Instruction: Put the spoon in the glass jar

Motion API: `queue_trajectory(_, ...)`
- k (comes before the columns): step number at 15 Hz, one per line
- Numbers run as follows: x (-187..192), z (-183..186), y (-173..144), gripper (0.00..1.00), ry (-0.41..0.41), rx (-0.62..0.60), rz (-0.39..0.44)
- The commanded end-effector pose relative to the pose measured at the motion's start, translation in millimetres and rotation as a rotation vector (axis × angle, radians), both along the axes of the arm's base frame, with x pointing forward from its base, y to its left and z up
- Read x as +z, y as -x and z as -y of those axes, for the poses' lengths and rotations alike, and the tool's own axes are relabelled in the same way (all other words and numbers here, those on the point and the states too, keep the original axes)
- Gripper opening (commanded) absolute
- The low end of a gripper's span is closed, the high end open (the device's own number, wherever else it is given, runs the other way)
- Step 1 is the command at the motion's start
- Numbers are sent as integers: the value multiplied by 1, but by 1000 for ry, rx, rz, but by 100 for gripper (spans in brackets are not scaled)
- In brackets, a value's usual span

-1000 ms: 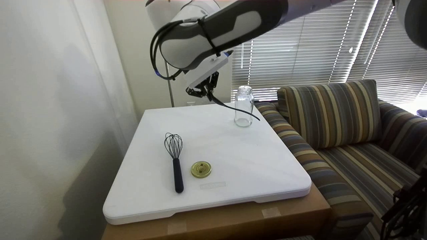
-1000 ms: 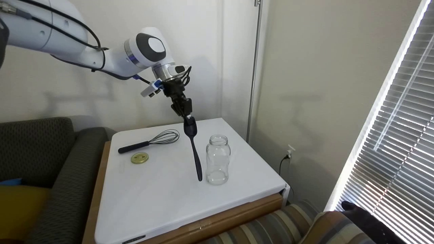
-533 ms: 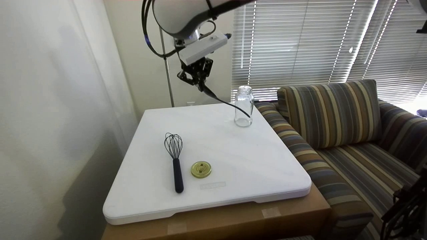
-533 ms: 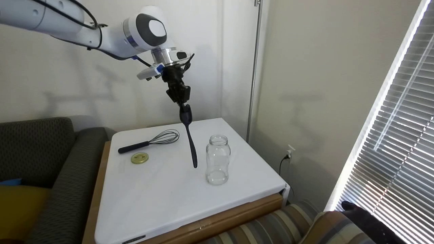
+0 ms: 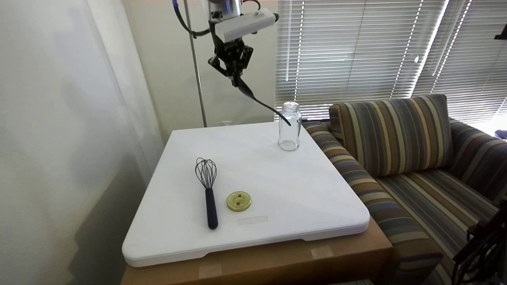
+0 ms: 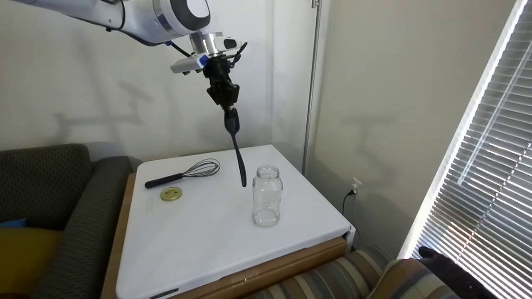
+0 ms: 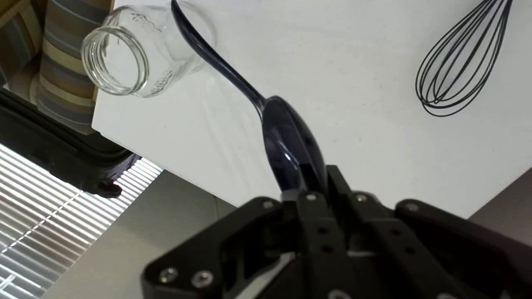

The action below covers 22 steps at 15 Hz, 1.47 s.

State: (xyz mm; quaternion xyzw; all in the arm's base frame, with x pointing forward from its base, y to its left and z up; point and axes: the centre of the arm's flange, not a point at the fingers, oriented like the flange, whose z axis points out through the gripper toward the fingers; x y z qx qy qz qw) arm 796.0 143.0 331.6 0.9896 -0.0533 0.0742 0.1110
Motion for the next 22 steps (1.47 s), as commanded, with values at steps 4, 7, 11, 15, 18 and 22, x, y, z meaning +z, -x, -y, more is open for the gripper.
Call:
queue_trajectory(4, 53, 28, 27, 2, -163, 104, 38)
queue_trajectory(7, 80, 41, 35, 2, -225, 123, 90)
queue_trajectory(11, 109, 62, 40, 2, -261, 94, 140)
queue_trajectory(15, 125, 89, 41, 2, -275, 52, 164)
queue_trajectory(18, 135, 102, 43, 2, -260, 13, 172)
queue_trajectory(22, 134, 115, 46, 2, -248, -24, 180)
